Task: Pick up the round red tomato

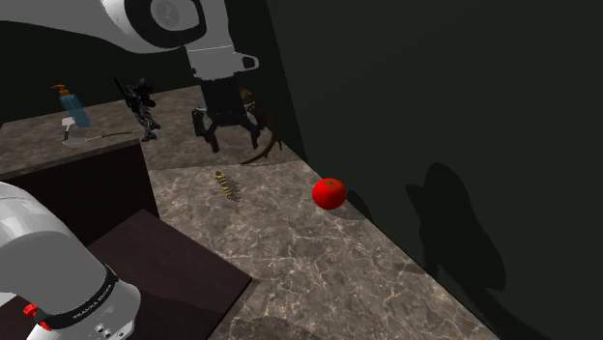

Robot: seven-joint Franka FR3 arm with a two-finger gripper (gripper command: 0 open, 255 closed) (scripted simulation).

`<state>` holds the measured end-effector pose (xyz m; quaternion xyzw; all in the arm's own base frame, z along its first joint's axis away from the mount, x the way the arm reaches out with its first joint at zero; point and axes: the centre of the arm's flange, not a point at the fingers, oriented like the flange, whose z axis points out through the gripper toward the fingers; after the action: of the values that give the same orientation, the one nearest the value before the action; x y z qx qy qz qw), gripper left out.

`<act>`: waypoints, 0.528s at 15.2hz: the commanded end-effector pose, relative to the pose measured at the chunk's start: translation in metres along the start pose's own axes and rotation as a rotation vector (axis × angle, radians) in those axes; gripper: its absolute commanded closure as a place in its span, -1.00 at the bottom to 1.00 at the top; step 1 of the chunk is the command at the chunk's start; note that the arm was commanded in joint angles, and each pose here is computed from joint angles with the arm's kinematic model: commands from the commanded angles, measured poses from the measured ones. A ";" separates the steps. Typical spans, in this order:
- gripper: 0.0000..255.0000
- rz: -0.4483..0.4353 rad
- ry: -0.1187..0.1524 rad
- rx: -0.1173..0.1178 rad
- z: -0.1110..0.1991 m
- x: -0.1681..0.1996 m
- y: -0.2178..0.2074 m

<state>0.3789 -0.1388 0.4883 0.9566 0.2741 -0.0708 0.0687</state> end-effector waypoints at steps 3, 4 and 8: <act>-1.00 -0.105 0.011 -0.008 0.029 0.013 0.040; -1.00 -0.130 0.014 -0.010 0.036 0.017 0.050; -1.00 -0.231 0.025 -0.015 0.064 0.035 0.089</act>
<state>0.4420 -0.2020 0.4354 0.9246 0.3699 -0.0647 0.0641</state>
